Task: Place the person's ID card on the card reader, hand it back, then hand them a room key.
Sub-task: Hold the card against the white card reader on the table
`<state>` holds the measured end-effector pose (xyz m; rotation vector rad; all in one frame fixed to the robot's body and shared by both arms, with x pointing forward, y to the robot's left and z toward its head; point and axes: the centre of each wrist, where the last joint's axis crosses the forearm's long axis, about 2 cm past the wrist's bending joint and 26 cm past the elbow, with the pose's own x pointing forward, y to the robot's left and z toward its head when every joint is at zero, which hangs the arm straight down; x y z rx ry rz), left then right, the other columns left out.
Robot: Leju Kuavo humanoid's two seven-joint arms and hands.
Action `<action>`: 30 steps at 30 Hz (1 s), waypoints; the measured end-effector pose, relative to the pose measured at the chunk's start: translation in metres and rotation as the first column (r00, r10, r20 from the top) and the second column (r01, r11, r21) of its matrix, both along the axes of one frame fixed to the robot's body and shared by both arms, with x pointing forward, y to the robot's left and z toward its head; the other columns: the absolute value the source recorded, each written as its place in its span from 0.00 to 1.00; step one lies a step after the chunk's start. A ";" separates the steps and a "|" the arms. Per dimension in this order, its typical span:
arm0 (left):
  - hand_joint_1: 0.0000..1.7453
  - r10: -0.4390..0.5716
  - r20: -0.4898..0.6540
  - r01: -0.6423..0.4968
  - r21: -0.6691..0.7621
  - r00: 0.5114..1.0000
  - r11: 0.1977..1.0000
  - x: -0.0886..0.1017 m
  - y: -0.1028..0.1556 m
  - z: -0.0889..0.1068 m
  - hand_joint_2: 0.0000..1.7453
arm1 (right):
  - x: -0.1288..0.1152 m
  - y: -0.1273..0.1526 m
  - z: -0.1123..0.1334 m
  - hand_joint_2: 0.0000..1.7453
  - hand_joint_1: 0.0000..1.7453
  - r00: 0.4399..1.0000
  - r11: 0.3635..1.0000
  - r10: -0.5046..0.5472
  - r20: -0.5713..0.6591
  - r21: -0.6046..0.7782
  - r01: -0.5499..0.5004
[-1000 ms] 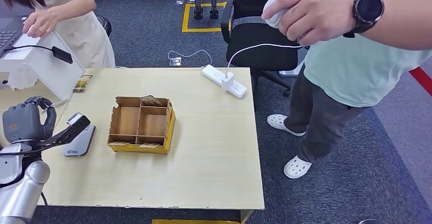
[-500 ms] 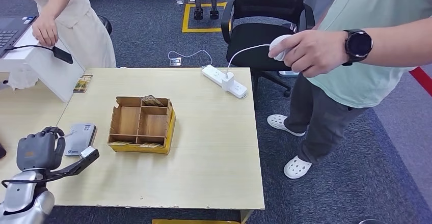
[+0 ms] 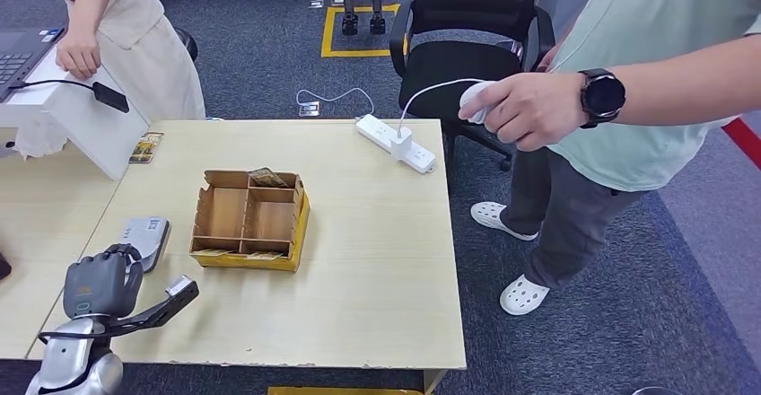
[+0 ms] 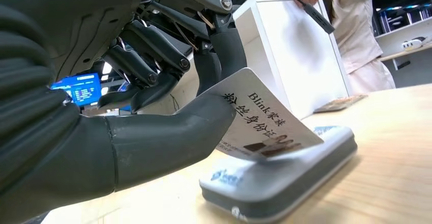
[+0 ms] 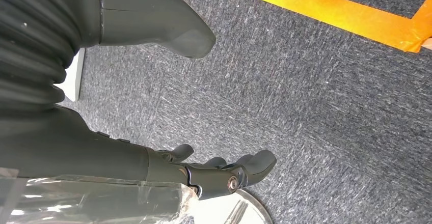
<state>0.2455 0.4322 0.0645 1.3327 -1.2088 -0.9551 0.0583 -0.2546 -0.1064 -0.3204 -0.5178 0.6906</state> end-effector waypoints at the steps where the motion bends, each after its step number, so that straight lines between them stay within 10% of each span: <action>1: 1.00 0.002 -0.002 -0.002 -0.002 1.000 1.000 0.000 -0.001 -0.002 1.00 | 0.000 0.000 0.000 1.00 0.00 1.000 1.000 0.000 0.000 0.000 0.000; 30: 1.00 0.130 -0.070 -0.124 0.086 0.989 0.989 0.005 -0.007 -0.034 1.00 | 0.001 0.000 0.000 1.00 0.00 1.000 1.000 -0.001 0.003 -0.003 0.001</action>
